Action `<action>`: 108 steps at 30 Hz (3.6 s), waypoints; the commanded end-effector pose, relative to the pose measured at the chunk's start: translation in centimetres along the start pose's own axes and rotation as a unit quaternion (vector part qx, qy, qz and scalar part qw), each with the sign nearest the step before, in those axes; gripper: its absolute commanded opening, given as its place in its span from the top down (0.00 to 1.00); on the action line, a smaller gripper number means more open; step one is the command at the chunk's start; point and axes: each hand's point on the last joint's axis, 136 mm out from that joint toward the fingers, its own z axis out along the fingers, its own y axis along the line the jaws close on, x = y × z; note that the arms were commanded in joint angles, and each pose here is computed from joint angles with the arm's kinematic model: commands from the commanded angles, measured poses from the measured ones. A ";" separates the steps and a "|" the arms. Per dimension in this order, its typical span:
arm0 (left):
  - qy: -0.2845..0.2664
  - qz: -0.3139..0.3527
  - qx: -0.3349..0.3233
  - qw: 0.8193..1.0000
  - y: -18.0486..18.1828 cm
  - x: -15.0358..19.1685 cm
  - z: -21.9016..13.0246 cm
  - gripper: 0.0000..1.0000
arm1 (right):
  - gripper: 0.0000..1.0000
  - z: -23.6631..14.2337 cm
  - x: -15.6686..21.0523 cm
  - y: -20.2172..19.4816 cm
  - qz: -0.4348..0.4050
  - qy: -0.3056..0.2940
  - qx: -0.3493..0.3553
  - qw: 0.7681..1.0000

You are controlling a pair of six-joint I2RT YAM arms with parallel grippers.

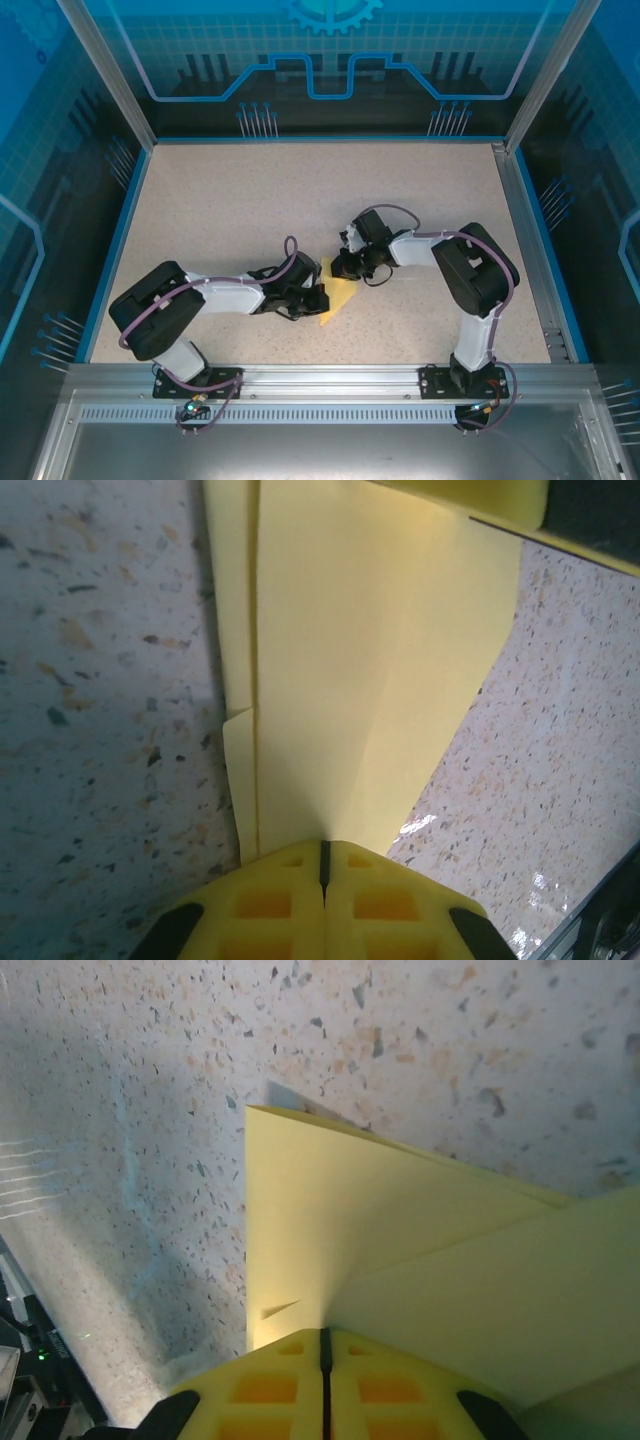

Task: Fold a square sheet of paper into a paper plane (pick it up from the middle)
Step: Fourth fold the wing at the center of the table.

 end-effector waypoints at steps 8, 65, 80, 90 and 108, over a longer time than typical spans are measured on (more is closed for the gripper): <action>0.034 -0.030 -0.007 0.999 -0.3 0.0 -2.7 0.98 | 0.93 1.9 2.0 -3.0 0.030 0.015 0.030 0.999; 0.073 -0.039 -0.011 0.996 1.2 2.2 -5.2 0.84 | 0.86 0.2 0.9 -0.6 0.013 -0.002 0.017 1.000; -0.009 -0.007 -0.052 0.999 0.0 -2.6 -5.9 0.62 | 0.65 -6.7 1.6 -0.4 0.002 -0.079 0.080 0.994; -0.005 0.005 -0.074 0.997 -0.4 -4.2 -4.4 0.61 | 0.59 -6.7 4.3 -2.9 0.045 -0.083 0.083 0.992; 0.011 0.005 -0.095 0.995 0.4 -4.5 -2.8 0.62 | 0.57 -5.7 5.3 -4.1 0.068 -0.083 0.095 0.990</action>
